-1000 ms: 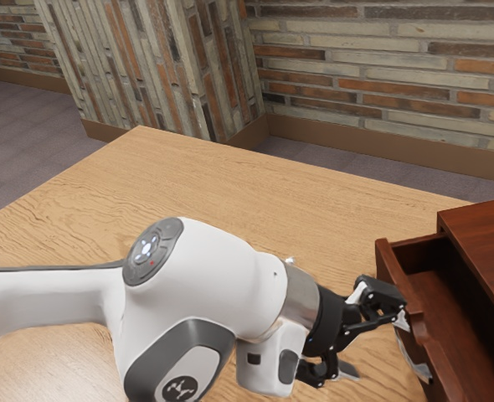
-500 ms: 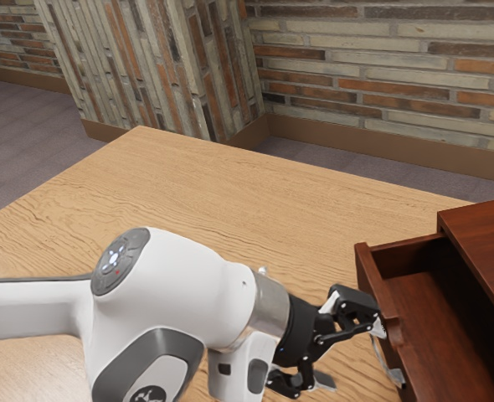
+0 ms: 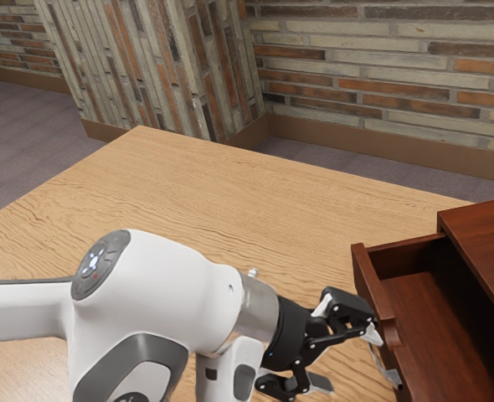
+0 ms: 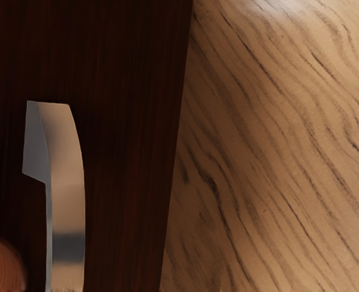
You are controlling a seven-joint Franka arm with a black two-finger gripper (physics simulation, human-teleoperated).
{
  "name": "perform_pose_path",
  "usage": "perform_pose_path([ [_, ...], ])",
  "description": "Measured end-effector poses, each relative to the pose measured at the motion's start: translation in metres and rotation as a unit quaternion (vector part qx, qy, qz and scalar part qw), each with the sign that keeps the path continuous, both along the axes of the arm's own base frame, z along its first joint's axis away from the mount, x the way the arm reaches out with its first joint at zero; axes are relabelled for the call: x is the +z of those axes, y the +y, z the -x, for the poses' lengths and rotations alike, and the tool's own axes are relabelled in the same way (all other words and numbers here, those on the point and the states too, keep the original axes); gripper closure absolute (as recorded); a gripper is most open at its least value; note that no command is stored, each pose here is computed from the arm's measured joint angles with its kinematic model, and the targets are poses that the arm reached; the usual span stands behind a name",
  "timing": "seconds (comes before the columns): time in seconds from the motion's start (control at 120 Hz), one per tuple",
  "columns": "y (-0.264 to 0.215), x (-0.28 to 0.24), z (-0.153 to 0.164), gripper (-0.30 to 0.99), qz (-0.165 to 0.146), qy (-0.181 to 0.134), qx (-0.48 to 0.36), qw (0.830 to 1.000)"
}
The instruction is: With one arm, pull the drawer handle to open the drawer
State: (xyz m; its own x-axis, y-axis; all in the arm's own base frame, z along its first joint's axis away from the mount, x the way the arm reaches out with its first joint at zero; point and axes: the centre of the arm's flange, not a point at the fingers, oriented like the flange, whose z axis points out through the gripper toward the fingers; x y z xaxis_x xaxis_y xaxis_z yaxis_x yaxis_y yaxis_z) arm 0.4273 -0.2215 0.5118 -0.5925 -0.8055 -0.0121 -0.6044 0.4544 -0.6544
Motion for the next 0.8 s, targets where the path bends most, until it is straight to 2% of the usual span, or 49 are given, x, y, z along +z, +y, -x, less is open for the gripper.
perform_pose_path([
  [0.467, -0.009, 0.001, 0.016, 0.0, -0.003, -0.002, -0.016, 1.0],
  [0.8, 0.005, -0.004, 0.025, 0.02, -0.001, 0.004, -0.008, 1.0],
])
